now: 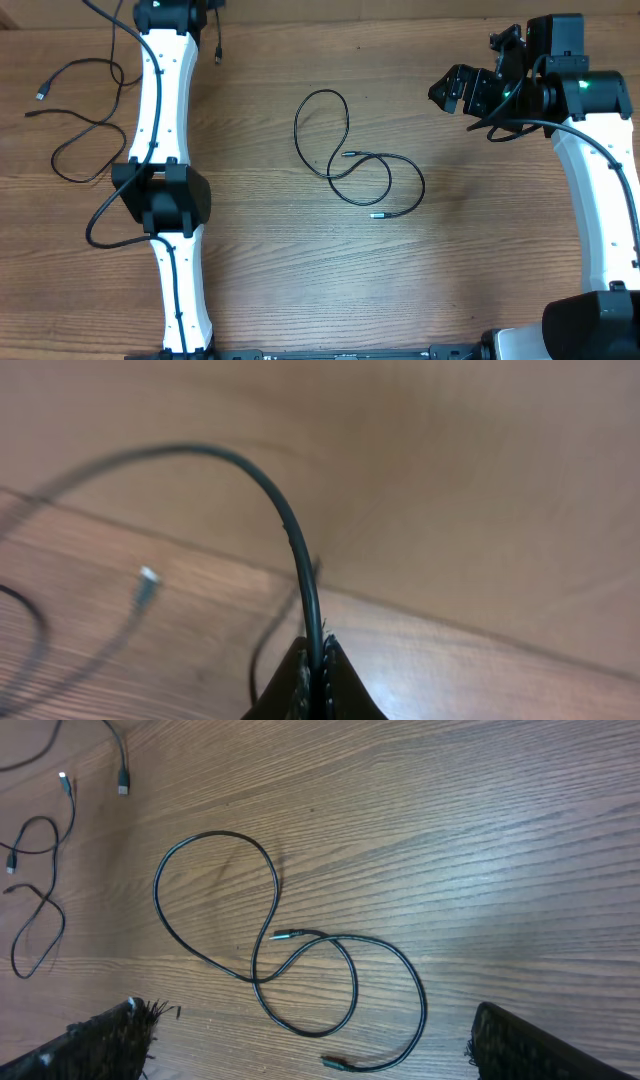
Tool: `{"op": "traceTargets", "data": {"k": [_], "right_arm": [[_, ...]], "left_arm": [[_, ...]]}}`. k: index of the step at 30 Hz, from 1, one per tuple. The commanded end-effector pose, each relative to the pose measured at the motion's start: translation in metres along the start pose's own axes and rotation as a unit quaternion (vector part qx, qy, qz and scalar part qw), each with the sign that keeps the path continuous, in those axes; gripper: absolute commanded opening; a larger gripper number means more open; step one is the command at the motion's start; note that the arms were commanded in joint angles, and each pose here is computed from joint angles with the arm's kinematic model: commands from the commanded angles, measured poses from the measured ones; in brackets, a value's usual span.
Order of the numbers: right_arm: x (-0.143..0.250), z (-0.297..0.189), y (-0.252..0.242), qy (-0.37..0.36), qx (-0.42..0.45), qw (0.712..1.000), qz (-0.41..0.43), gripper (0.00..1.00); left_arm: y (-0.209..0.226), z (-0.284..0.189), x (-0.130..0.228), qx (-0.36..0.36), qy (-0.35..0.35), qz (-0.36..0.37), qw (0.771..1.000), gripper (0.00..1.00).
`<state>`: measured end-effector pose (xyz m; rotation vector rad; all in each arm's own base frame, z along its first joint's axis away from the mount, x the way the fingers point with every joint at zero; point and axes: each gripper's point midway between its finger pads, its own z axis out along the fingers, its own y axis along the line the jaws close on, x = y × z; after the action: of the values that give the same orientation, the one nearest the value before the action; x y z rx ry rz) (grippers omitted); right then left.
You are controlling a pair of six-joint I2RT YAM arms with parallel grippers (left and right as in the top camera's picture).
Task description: Untangle cables
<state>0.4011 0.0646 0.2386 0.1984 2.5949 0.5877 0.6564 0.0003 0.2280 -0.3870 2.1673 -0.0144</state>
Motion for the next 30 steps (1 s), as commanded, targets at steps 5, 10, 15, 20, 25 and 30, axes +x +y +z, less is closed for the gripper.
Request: {"op": "traceTargets", "data": {"k": [5,10,15,20,25,30], "right_arm": [[0.0,-0.001,0.001,-0.003,0.002,1.0,-0.001,1.0],[0.0,-0.001,0.001,-0.003,0.002,1.0,-0.001,1.0],[0.0,-0.001,0.001,-0.003,0.002,1.0,-0.001,1.0],[0.0,-0.001,0.001,-0.003,0.002,1.0,-0.001,1.0],[0.0,-0.001,0.001,-0.003,0.002,1.0,-0.001,1.0],[0.0,-0.001,0.001,-0.003,0.002,1.0,-0.001,1.0]], "left_arm": [[0.02,0.031,0.054,-0.011,0.091,-0.145,0.985,0.04],[0.03,0.04,0.105,-0.061,0.168,-0.28,0.943,0.04],[-0.024,0.04,0.128,0.04,0.237,-0.277,0.93,0.04],[-0.078,0.028,0.141,0.131,0.241,-0.119,0.954,0.04],[-0.114,0.004,0.183,0.183,0.268,0.09,0.942,0.04],[-0.102,-0.008,0.213,0.133,0.297,0.214,0.921,0.04]]}}
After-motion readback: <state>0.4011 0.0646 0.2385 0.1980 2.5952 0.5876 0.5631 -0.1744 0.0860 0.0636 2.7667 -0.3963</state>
